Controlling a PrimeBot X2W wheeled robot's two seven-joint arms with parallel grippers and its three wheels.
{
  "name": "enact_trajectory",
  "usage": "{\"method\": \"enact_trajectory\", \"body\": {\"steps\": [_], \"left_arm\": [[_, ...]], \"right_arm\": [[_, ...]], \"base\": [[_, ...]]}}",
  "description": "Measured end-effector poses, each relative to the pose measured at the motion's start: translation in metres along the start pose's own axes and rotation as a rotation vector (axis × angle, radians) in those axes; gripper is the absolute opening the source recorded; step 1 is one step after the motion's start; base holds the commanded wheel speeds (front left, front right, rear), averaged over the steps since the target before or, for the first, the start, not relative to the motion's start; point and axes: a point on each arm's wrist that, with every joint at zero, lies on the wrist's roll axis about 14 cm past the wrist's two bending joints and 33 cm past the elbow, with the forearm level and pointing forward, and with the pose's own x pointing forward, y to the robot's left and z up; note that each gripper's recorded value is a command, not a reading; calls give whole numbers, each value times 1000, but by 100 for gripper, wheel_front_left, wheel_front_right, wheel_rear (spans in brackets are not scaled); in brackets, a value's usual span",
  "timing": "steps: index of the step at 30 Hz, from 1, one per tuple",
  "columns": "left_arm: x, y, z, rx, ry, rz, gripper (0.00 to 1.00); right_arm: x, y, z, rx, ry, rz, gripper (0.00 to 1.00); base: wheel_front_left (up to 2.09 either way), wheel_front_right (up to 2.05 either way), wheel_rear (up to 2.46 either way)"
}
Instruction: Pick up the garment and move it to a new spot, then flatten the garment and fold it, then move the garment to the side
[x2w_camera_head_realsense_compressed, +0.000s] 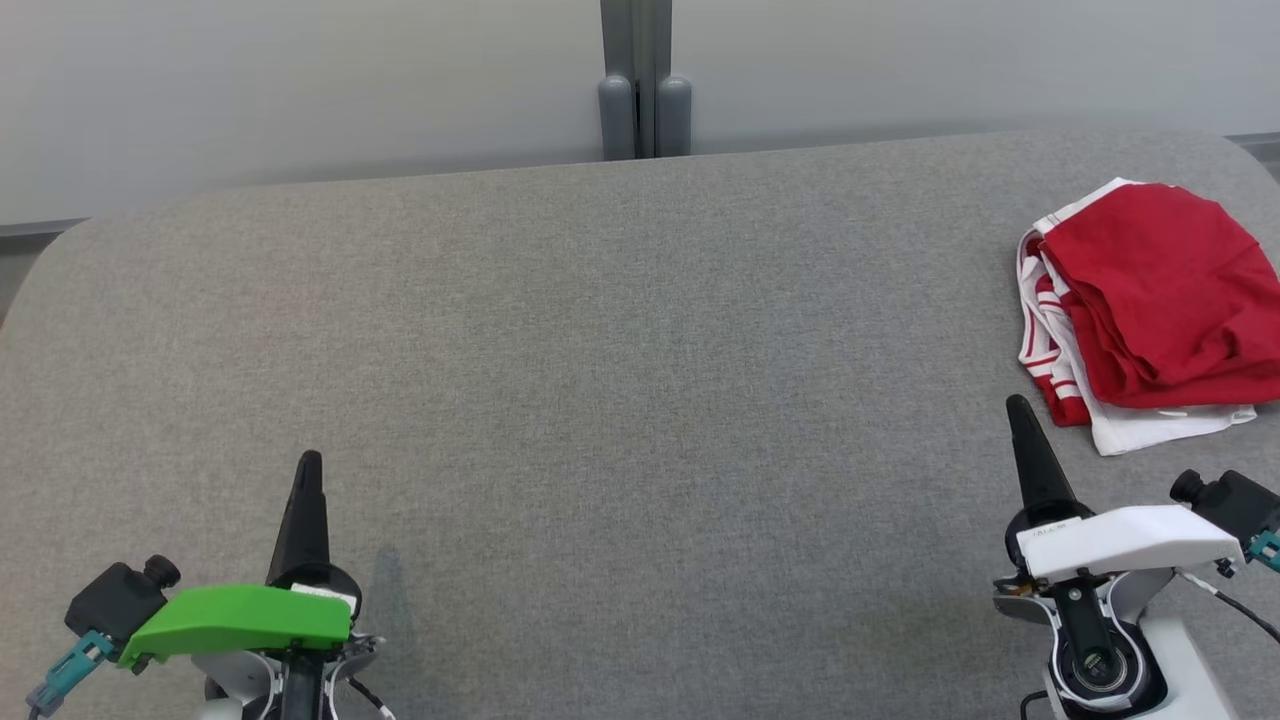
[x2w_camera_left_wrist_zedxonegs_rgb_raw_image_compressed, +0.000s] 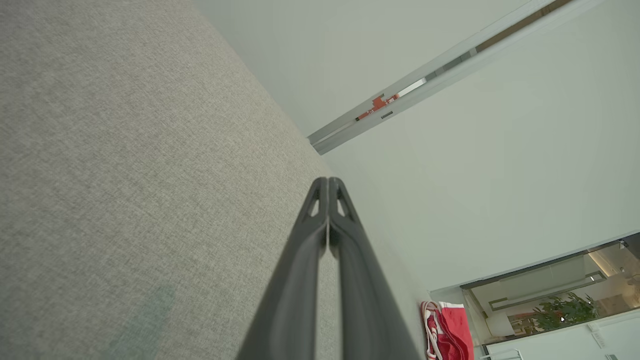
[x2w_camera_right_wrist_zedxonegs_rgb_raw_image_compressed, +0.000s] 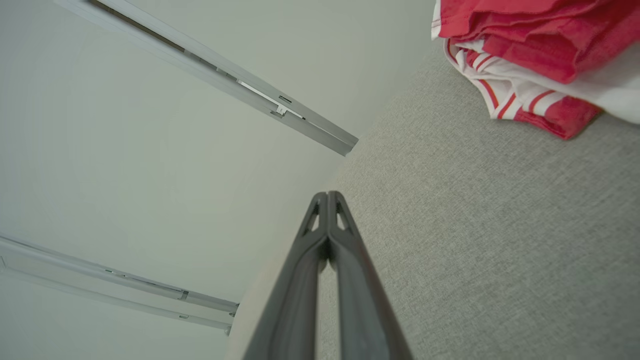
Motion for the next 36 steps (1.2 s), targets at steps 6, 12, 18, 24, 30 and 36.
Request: {"method": "enact_trajectory", "body": {"steps": [6,12,18,24,30,36], "left_arm": [[-1,1,2,-57,0,6,0],[-1,2,5,-111,-2,8,0],[-2,3,8,-163,-4,9,0],[-2,4,10,-213,-6,11,0],[-3,4,12,-262,-7,9,0],[-2,3,16,-305,-12,2,0]], "right_arm": [[-1,-2,2,61,1,-8,0],[-2,-3,4,120,0,-15,0],[-3,-5,6,175,-2,-20,0],[-4,-6,8,228,-2,-22,0],[-5,-6,10,279,-4,-23,0],[-6,-6,11,326,-5,-23,0]], "base": [[0,0,0],[0,0,0],[0,0,0],[0,0,0],[0,0,0],[0,0,0]]}}
